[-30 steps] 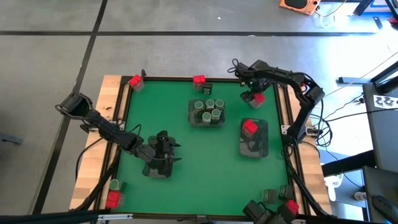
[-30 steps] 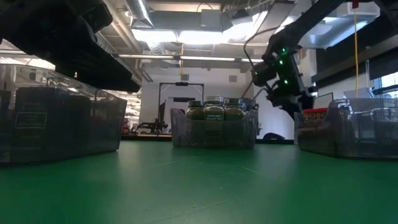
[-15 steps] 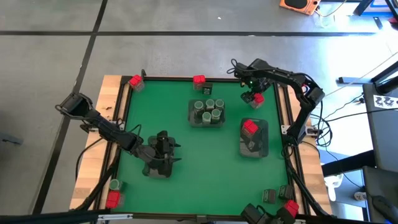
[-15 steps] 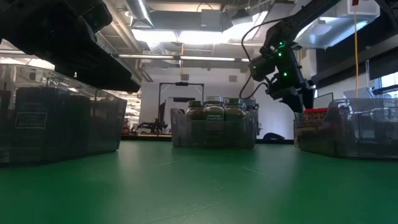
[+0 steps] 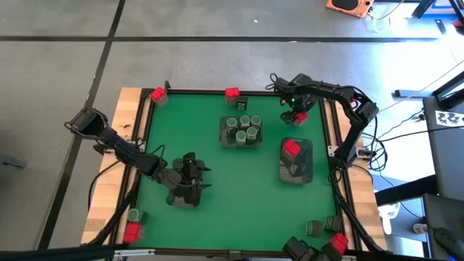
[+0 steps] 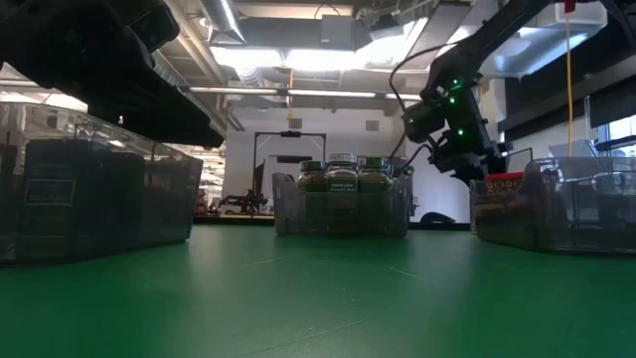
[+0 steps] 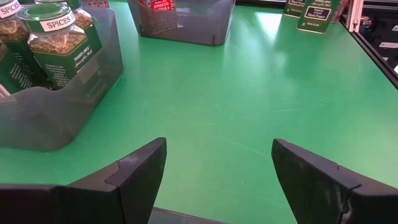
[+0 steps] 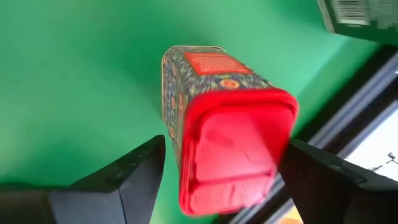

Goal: Sort spices by type
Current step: Put the red seasoning can into the right black bin

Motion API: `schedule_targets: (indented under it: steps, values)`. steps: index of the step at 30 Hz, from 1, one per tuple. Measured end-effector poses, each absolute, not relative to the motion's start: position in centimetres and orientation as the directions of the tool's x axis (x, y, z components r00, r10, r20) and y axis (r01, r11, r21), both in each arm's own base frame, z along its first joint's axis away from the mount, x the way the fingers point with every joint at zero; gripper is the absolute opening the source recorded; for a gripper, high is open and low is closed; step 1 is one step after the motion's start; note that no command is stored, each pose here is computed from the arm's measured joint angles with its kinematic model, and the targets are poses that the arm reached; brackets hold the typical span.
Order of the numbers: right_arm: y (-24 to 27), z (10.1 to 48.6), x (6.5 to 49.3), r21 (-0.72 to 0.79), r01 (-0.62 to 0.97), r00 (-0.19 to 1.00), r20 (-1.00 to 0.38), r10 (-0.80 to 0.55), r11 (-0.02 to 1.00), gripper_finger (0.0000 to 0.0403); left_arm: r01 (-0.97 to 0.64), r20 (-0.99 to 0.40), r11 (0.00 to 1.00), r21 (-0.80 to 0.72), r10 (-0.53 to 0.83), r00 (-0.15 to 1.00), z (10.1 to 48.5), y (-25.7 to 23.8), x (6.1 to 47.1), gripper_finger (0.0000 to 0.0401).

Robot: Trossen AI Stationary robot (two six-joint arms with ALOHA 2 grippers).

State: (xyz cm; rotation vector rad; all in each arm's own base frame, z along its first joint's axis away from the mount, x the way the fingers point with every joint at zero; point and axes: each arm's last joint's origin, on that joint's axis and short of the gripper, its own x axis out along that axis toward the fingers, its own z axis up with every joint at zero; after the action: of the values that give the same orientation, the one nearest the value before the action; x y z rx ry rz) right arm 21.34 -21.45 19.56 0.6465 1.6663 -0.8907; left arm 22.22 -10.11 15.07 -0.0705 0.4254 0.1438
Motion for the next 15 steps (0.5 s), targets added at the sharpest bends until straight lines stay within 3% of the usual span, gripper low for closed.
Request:
schedule_targets:
  steps: [7, 13, 15]
  values:
    - [-21.1, 18.2, 21.5, -0.138, 0.804, -0.184, -0.983, 0.021, 0.579, 0.0292, -0.154, -0.416, 0.987, -0.038, 0.124, 0.901, 15.1, -10.1, 22.2, 0.0290]
    - [-21.1, 18.1, 21.4, -0.134, 0.787, -0.185, -0.982, 0.023, 0.602, 0.0214, -0.154, -0.416, 0.987, -0.039, 0.124, 0.901, 15.1, -10.1, 22.2, 0.0290]
    - [-21.1, 18.1, 21.5, -0.138, 0.772, -0.188, -0.982, 0.016, 0.620, 0.0209, -0.154, -0.416, 0.987, -0.039, 0.124, 0.901, 15.1, -10.1, 22.2, 0.0290]
